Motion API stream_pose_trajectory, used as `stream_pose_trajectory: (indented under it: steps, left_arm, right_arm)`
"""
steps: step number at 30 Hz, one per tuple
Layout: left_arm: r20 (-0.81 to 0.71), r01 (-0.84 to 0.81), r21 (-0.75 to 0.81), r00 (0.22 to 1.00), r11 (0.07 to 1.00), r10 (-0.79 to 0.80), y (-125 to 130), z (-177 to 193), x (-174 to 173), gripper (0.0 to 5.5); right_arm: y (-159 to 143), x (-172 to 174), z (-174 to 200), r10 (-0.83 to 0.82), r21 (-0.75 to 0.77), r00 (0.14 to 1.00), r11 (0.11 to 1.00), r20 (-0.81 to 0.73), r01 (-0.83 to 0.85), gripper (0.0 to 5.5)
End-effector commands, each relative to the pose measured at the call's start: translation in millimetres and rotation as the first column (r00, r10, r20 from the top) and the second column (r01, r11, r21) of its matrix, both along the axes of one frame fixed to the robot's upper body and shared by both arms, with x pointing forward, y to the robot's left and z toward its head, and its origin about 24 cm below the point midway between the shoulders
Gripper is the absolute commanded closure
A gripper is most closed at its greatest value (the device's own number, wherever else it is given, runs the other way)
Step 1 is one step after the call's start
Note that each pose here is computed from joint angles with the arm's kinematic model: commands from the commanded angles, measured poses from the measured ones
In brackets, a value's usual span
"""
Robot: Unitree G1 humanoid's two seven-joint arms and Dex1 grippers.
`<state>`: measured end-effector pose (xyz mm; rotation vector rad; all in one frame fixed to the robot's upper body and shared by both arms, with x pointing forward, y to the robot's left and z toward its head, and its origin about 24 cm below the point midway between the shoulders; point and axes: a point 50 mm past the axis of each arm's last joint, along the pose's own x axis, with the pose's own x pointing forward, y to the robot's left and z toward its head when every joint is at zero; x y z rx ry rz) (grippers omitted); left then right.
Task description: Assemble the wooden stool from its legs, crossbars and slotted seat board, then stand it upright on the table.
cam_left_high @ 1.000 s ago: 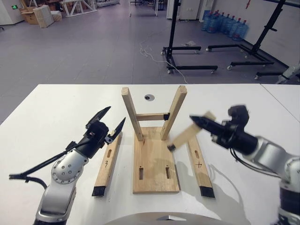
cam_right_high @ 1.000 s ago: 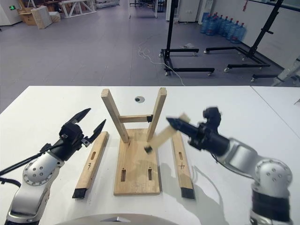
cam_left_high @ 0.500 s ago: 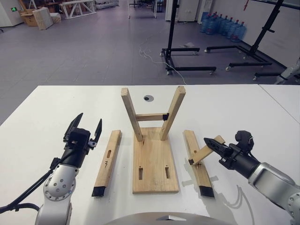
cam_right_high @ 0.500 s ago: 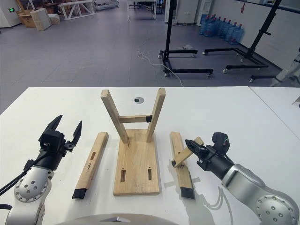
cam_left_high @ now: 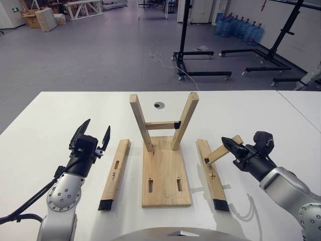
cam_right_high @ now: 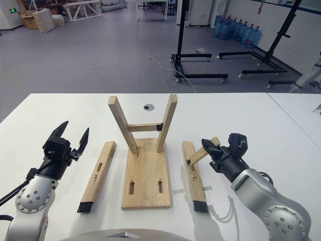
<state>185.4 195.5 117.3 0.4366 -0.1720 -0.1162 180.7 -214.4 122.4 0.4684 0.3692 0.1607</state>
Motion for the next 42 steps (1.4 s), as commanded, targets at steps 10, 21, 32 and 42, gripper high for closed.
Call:
stream_pose_trajectory:
  steps: [10,21,32,42]
  left_arm:
    - [-0.032,0.006,0.02,0.999,1.0,-0.005,-1.4,-4.0,-0.9,2.35]
    - [-0.036,0.015,0.033,0.999,0.999,-0.013,-0.7,-4.6,0.6,2.35]
    - [-0.031,0.027,0.046,0.999,0.999,-0.026,0.3,-3.5,5.7,2.35]
    - [-0.026,0.022,0.049,0.999,0.999,-0.02,1.9,-5.9,11.0,2.35]
  right_arm:
    - [-8.8,-0.7,-12.0,-0.058,-0.023,0.995,0.998,-0.076,0.056,5.11]
    - [-10.7,-3.2,-27.9,-0.078,-0.149,0.987,0.987,-0.139,0.057,5.11]
    - [1.4,-3.6,-45.2,0.056,-0.314,0.981,0.943,-0.184,-0.112,5.11]
    - [-10.1,3.2,-63.8,0.1,-0.388,0.984,0.909,-0.148,-0.151,5.11]
